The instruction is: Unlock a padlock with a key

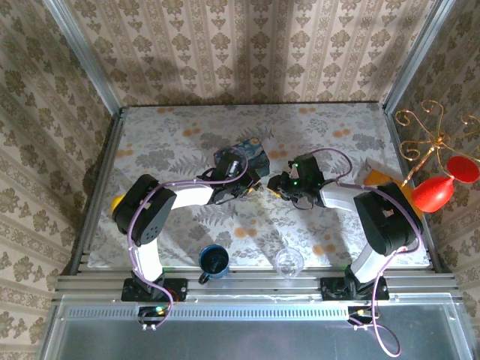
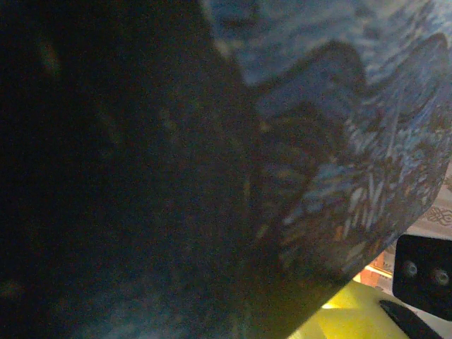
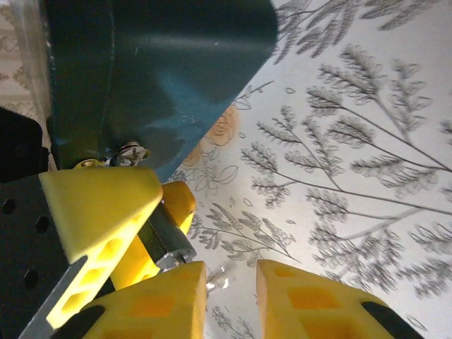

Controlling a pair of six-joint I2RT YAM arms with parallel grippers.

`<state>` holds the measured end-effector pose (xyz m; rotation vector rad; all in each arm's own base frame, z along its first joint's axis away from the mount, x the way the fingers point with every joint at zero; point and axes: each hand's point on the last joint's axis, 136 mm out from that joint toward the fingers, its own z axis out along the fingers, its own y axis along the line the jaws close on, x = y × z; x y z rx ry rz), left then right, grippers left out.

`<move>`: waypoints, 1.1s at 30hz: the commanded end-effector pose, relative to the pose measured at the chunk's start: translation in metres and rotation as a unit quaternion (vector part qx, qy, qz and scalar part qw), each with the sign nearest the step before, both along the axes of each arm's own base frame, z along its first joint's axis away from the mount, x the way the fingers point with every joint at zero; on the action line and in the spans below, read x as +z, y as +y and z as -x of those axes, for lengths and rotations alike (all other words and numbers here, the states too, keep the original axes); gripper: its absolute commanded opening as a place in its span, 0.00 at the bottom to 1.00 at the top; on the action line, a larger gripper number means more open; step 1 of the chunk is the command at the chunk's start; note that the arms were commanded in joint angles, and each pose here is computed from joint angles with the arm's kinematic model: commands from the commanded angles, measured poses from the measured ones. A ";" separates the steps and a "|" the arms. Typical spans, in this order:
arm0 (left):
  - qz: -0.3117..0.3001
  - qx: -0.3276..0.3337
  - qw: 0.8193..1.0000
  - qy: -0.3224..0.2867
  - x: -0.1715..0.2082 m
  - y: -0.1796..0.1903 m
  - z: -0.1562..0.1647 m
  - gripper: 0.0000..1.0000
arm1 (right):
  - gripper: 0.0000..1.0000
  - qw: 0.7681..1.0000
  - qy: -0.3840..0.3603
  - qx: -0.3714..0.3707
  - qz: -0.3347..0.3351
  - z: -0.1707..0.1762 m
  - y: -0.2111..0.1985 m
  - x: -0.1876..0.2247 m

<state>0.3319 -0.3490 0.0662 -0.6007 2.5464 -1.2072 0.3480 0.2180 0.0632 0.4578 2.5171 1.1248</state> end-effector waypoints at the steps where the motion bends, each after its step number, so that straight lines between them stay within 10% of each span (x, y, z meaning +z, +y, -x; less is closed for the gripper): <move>1: 0.028 -0.014 0.999 0.025 0.004 -0.007 0.012 0.00 | 0.32 0.997 -0.039 0.004 0.064 0.006 -0.013 0.001; 33: 0.063 -0.032 0.997 0.033 0.019 -0.018 0.014 0.01 | 0.36 0.973 -0.212 0.082 0.030 -0.019 0.044 0.003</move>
